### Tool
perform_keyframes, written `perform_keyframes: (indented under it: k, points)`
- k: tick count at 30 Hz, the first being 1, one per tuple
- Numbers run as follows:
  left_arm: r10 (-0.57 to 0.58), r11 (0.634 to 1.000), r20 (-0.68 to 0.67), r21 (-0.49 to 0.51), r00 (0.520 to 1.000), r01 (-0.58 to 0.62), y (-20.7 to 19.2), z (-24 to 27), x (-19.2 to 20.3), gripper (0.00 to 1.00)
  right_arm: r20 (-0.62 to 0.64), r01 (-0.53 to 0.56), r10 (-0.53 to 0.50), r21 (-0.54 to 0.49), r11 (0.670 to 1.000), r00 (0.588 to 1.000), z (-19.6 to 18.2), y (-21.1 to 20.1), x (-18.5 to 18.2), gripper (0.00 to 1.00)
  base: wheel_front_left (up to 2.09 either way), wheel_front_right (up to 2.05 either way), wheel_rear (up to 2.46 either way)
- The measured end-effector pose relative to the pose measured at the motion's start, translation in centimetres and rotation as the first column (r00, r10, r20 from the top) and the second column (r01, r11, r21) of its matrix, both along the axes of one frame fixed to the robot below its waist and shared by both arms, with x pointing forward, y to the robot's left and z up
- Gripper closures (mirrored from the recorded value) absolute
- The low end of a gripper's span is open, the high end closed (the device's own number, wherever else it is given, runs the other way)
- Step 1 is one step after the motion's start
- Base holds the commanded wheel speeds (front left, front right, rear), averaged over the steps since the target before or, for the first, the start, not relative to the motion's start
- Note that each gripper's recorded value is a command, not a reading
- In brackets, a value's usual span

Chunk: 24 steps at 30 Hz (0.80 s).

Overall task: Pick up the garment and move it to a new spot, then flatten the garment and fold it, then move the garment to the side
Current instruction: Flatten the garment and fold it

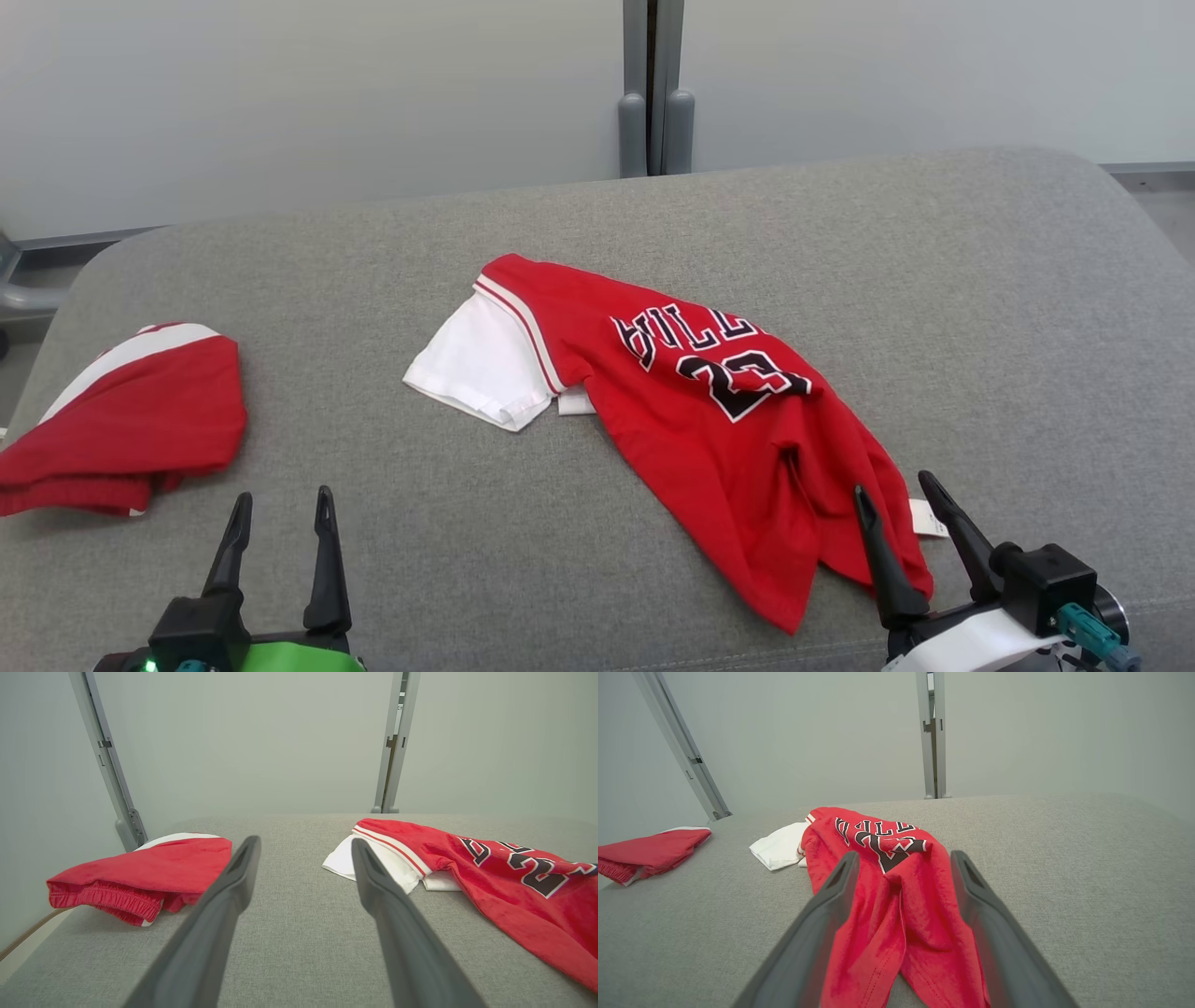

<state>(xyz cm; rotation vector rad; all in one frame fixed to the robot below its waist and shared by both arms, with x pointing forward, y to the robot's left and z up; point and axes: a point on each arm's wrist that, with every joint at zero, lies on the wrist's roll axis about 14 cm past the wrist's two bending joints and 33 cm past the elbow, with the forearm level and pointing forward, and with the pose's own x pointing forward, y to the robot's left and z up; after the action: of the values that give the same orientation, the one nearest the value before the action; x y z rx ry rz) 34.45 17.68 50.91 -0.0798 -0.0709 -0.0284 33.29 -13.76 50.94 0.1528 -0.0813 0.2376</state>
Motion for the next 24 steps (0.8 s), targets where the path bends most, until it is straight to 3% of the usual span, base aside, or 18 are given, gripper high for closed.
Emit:
perform_keyframes:
  k: [16,24]
  points:
    - [0.000,1.000,-0.034,0.004,0.999,0.001,-0.1,-0.7,-0.7,0.00,0.012,-0.004,0.004,0.000,1.000,1.000,0.4,0.1,0.6,0.00,0.00,0.00,0.00]
    - [-0.030,0.999,-0.093,-0.017,0.995,0.028,-0.6,-1.7,-0.7,0.00,-0.050,-0.093,0.092,-0.024,0.995,0.995,-1.3,2.4,0.1,0.00,0.00,0.00,0.00]
